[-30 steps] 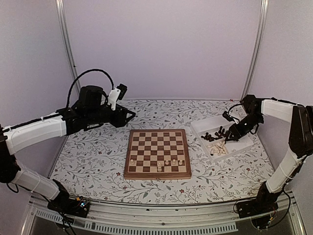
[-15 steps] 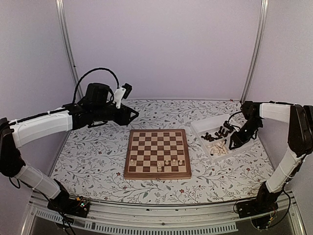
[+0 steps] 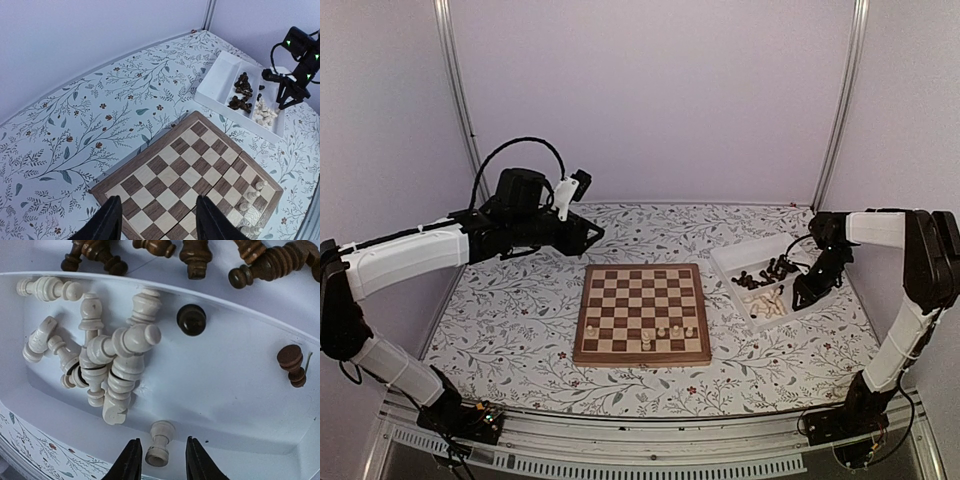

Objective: Set up the chess pieces on the board
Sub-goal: Pick up the chess piece from the storage box, then place the chess piece on the chessboard.

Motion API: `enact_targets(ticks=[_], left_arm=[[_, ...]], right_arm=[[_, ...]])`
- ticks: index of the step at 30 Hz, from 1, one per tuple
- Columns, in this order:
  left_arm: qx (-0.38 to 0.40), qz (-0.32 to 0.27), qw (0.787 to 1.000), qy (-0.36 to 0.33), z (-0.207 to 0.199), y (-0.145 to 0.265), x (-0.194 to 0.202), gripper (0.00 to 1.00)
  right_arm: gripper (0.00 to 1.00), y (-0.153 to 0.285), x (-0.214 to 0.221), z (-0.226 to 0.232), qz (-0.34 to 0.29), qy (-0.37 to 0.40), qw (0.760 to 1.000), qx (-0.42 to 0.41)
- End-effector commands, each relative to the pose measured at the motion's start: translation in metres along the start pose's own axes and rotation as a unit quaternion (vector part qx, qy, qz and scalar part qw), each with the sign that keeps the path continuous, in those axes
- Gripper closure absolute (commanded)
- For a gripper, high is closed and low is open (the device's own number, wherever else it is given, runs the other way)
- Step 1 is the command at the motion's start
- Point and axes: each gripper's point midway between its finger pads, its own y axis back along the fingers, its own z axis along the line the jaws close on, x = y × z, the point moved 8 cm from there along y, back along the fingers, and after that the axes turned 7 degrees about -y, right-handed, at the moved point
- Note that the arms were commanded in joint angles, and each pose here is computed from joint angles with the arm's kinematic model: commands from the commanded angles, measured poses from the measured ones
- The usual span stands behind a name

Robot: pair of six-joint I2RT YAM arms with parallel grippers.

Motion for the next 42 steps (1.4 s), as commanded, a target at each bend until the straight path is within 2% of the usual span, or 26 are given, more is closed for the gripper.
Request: enact_targets(ticks=[1,8,21,28,33,38,42], left_arm=[[0.001,0.001,1.0,-0.011,-0.003,-0.001,-0.004,0.48],[-0.004,0.005,1.0,-0.013,-0.002,0.0,-0.002,0.48],[-0.011,0.006,0.999,-0.032,0.001,0.006,0.004,0.48],[-0.043,0.027,0.996,-0.072,0.021,0.014,0.014,0.48],[-0.092,0.011,0.994,-0.058,0.037,0.025,0.02,0.48],[-0.109,-0.016,0.994,-0.018,0.061,0.042,0.03,0.47],[-0.133,-0.023,0.991,-0.027,0.065,0.051,0.03,0.47]], right_arm=[[0.69,-0.006,0.001,-0.003,0.019,-0.004,1.0,0.001],[0.85,0.002,-0.004,-0.003,0.016,-0.003,1.0,0.002],[0.88,0.086,-0.039,0.017,-0.086,0.048,0.995,-0.001],[0.89,0.101,-0.071,0.09,-0.115,0.171,0.979,-0.015],[0.89,0.103,-0.093,0.162,-0.128,0.26,0.956,-0.048],[0.89,0.081,-0.104,0.229,-0.104,0.336,0.933,-0.075],[0.89,0.058,-0.1,0.278,-0.07,0.39,0.914,-0.09]])
